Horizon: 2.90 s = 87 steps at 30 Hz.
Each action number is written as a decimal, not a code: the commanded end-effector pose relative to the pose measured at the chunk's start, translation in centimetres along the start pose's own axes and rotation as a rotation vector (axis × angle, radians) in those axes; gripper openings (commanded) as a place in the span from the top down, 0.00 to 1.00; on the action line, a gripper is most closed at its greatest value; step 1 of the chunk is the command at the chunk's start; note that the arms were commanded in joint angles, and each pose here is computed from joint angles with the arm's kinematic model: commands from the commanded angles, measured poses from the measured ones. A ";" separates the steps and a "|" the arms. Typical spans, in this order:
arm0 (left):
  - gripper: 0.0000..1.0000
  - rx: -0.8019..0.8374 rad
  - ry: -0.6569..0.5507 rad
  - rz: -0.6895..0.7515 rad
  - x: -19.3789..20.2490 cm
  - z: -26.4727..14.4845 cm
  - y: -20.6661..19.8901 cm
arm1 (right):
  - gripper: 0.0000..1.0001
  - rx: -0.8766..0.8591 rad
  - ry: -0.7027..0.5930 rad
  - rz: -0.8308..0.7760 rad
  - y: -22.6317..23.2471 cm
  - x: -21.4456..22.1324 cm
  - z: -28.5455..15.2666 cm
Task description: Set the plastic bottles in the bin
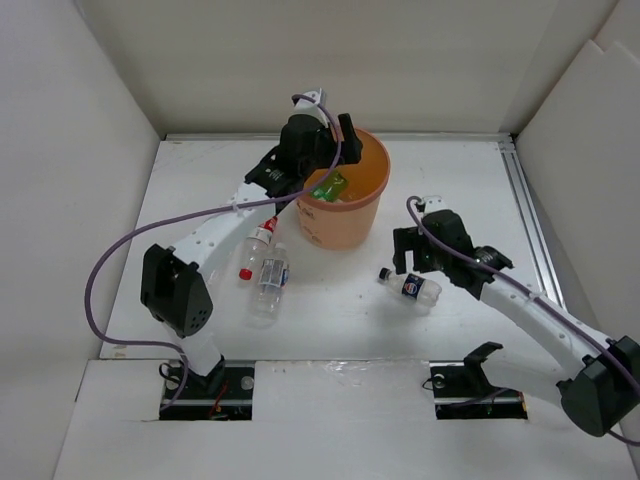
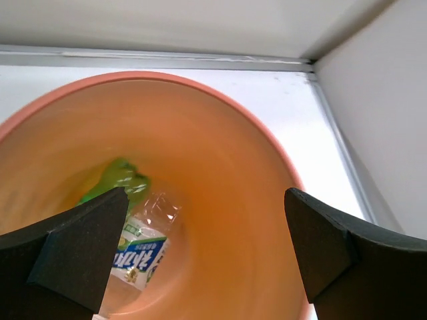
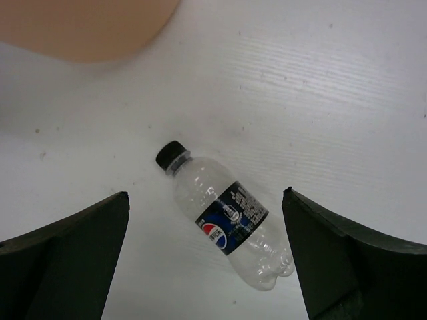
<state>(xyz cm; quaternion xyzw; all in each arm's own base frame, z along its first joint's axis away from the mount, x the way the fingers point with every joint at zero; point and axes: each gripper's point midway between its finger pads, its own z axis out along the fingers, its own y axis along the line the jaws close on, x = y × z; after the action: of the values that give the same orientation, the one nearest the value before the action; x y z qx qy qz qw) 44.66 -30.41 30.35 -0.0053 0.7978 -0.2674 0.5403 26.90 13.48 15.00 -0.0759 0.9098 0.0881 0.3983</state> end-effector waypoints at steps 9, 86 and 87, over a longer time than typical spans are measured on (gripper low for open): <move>0.00 0.243 -0.114 -0.016 -7.6 -10.6 -6.0 | 0.00 0.101 0.158 0.031 -0.2 5.8 2.9; 0.20 1.403 -0.099 0.154 -0.7 -26.0 -15.9 | 0.97 -1.153 -0.845 0.044 19.6 -22.2 -22.7; 0.32 1.415 -0.093 0.152 -0.7 -26.3 -16.0 | 0.97 -1.164 -0.846 0.035 19.9 -22.2 -22.6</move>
<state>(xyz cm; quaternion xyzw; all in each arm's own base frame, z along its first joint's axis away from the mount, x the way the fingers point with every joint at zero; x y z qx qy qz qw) 19.29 -33.53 41.86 0.3579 0.4685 -0.6788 0.4378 22.93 29.04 46.28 -0.2008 0.5368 0.5644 0.5941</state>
